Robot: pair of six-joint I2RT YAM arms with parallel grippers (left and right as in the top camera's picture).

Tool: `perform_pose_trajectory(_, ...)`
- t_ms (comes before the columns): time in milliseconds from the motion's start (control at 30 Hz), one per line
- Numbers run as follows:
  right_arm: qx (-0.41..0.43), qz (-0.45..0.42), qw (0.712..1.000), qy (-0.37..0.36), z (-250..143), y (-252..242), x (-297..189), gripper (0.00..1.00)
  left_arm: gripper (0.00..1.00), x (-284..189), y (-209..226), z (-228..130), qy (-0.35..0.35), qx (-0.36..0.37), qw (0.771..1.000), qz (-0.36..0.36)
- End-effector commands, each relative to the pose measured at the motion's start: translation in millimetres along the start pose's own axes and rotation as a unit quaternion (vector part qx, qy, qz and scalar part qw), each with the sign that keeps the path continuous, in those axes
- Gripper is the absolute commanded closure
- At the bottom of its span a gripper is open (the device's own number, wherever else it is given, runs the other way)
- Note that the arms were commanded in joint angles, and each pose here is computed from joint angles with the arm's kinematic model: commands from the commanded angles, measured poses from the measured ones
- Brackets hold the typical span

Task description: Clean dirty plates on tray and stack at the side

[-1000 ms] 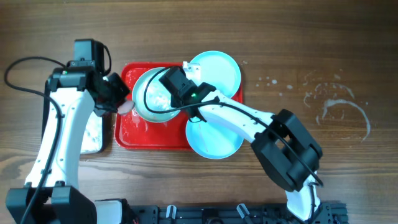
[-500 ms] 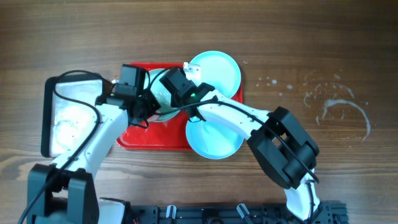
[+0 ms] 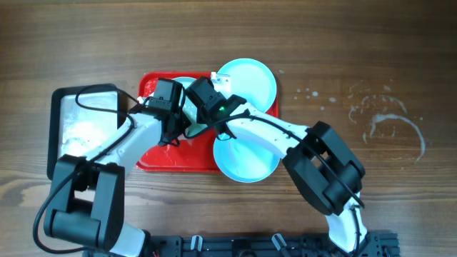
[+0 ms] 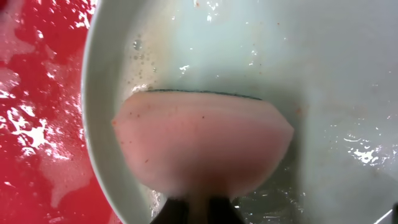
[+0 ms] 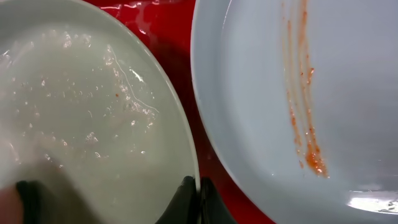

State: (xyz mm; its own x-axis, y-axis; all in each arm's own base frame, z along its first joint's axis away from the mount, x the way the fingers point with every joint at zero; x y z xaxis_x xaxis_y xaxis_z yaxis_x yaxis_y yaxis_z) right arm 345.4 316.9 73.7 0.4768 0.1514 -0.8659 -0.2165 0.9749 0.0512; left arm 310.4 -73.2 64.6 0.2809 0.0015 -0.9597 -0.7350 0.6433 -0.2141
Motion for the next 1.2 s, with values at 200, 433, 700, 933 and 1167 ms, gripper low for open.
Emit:
perform_pose_trajectory(200,-0.017,0.032,0.999,0.04,-17.9,10.4,14.9,0.96,0.96,9.3,32.4,19.5,-0.102,0.012,0.985,0.137)
perform_pose_trajectory(433,-0.018,0.028,0.998,0.045,-19.9,9.2,14.8,0.96,0.96,-14.0,17.5,50.4,-0.199,0.016,0.967,0.157)
perform_pose_trajectory(700,-0.017,0.027,0.998,0.046,-19.2,7.6,15.2,0.96,0.96,-75.8,-13.4,67.9,-0.182,0.02,0.969,0.166)
perform_pose_trajectory(933,-0.059,0.069,0.996,0.005,10.0,10.1,-29.9,0.96,0.96,-131.7,-23.6,53.7,-0.052,0.044,0.994,0.09)
perform_pose_trajectory(1167,-0.079,-0.078,0.986,-0.126,55.5,-42.5,-140.9,0.96,0.96,-166.2,-7.2,73.0,0.005,0.011,1.0,-0.011)
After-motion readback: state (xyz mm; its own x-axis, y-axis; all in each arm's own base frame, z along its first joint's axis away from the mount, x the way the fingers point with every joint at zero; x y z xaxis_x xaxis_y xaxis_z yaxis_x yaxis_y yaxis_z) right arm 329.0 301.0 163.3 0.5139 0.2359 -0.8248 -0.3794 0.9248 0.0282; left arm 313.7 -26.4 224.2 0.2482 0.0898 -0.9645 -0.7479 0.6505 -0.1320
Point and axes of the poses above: each gripper's point midway between its finger pads, its own x axis out along the fingers, its own y axis along the line the jaws close on, z = x × y, the point moved 6 cm from there along -x, back along the fingers, and after that the axes turned 14 degrees about -x, right-handed, at the moved point
